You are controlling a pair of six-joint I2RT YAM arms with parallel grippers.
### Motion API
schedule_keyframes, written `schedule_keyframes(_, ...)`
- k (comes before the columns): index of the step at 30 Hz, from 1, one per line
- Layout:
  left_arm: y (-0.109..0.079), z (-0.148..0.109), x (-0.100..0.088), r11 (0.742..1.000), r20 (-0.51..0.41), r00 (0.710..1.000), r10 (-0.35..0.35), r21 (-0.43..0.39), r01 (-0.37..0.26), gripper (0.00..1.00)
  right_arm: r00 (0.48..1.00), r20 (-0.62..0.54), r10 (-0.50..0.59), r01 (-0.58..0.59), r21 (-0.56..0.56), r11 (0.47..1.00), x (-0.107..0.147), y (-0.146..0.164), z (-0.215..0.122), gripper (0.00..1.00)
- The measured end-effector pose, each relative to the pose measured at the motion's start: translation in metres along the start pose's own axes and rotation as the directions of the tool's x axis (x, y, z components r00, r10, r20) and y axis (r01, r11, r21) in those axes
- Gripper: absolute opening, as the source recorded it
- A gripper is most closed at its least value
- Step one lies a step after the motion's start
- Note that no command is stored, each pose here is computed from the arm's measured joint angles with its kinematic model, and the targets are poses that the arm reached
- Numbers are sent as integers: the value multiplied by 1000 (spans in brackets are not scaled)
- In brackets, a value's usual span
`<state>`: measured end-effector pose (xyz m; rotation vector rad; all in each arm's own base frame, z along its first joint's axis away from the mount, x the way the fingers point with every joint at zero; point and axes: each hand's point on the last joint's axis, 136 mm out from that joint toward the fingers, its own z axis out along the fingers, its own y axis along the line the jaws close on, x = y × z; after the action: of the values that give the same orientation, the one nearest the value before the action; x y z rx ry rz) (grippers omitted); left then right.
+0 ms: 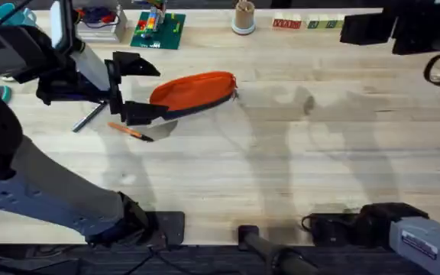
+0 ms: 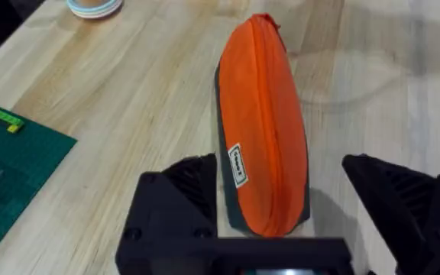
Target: Unzip the bag, pick up the pens from the table one at a time and place them inside, then zip the bag closed.
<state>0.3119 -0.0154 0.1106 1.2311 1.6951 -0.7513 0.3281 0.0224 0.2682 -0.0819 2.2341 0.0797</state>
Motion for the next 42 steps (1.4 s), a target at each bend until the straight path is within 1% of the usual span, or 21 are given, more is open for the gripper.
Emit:
schedule_keyframes(1, 0, 0, 1, 1000, -6, 1000, 1, 2, -1, 997, 1000, 0, 0, 0, 0, 1000, 0, 0, 0, 997)
schedule_keyframes(2, -1, 0, 2, 1000, -10, 1000, 1, 4, -1, 972, 1000, 0, 0, 0, 0, 1000, 0, 0, 0, 997)
schedule_keyframes(3, -1, 0, 2, 1000, -12, 1000, 1, 5, -1, 924, 1000, 0, 0, 0, 0, 1000, 0, 0, 0, 998)
schedule_keyframes(5, -1, 0, 3, 1000, -15, 1000, 2, 5, -2, 762, 1000, 0, 0, 0, 0, 1000, 0, 0, 0, 998)
schedule_keyframes(8, -1, 0, 3, 1000, -19, 1000, 5, 6, -5, 409, 1000, 0, 0, 0, 0, 1000, 0, 0, 0, 997)
schedule_keyframes(10, -1, 0, 3, 1000, -19, 1000, 8, 6, -8, 135, 1000, 0, 0, 0, 0, 1000, 0, 0, 0, 997)
schedule_keyframes(11, 0, 0, 3, 1000, -20, 1000, 14, 5, -14, 71, 1000, 0, 0, 0, 0, 1000, 0, 0, 0, 997)
schedule_keyframes(13, 0, 0, 3, 1000, -20, 1000, 13, 5, -13, 45, 1000, -1, 0, 0, 0, 1000, 0, 0, 0, 997)
schedule_keyframes(27, 0, 0, 3, 1000, -20, 1000, 13, 5, -13, 41, 1000, -21, 1, -1, -1, 1000, 5, 0, 0, 998)
schedule_keyframes(31, 0, 0, 3, 1000, -20, 1000, 13, 5, -13, 41, 1000, -24, -8, 8, -38, 999, 6, 7, 0, 998)
schedule_keyframes(36, 0, 0, 3, 1000, -20, 1000, 13, 5, -13, 41, 995, -20, -102, 98, -146, 984, 8, 25, 0, 998)
schedule_keyframes(39, 0, 0, 3, 1000, -20, 1000, 13, 5, -13, 41, 980, -29, -195, 184, -222, 958, 15, 36, 4, 998)
schedule_keyframes(42, 0, 0, 3, 1000, -20, 1000, 13, 5, -13, 41, 956, -27, -292, 274, -279, 920, 22, 44, 10, 997)
